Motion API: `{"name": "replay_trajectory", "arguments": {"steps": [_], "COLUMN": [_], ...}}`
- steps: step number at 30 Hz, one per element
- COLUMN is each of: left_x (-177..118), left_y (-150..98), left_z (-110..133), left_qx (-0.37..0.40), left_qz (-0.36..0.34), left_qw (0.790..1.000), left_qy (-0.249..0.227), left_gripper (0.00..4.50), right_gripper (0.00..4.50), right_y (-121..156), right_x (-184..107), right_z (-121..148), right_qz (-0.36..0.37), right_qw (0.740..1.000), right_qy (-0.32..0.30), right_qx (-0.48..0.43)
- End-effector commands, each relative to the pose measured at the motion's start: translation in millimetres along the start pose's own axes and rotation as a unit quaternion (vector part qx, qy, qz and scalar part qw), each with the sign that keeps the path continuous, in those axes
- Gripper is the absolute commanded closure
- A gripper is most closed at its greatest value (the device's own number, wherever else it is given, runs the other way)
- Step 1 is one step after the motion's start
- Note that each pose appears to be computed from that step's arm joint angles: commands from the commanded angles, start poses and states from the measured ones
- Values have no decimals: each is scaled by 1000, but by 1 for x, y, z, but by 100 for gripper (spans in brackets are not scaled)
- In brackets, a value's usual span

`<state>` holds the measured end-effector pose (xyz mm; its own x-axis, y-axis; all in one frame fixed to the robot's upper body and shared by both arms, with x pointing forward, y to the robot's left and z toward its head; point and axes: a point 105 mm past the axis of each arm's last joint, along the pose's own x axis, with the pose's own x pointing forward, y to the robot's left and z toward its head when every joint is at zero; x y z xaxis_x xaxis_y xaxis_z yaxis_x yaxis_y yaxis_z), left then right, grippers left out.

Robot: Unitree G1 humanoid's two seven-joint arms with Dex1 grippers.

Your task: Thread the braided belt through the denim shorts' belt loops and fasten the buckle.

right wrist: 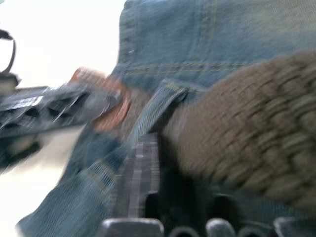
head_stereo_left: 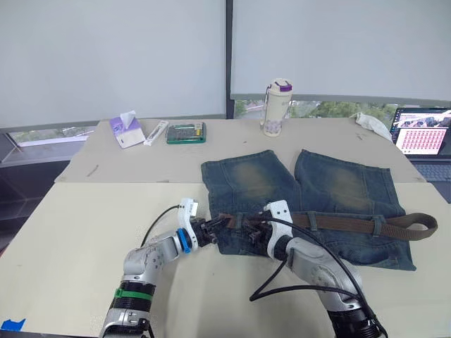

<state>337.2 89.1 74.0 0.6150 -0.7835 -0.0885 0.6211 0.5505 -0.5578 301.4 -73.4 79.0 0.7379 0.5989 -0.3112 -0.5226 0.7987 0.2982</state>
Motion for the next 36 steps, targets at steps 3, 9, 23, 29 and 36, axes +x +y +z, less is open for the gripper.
{"name": "replay_trajectory", "arguments": {"steps": [3, 9, 23, 29, 36], "left_x": [-19, -43, -117, -152, -150], "left_y": [18, 35, 103, 143, 148], "left_z": [17, 29, 69, 91, 89], "left_qx": [27, 55, 177, 243, 273], "left_qz": [34, 66, 245, 397, 418], "left_qw": [999, 996, 953, 885, 866], "left_qy": [-17, -15, -10, 2, 28], "left_gripper": [450, 450, 450, 450, 450], "right_gripper": [143, 143, 143, 143, 143], "right_y": [21, 12, -165, -186, -185], "right_x": [-34, -91, -209, -222, -205], "right_z": [22, 40, 57, 59, 75], "right_qz": [106, 164, -224, -248, -206], "right_qw": [990, 981, 957, 947, 965], "right_qy": [-46, -68, -22, 8, -12], "right_qx": [81, 76, -184, -206, -160]}}
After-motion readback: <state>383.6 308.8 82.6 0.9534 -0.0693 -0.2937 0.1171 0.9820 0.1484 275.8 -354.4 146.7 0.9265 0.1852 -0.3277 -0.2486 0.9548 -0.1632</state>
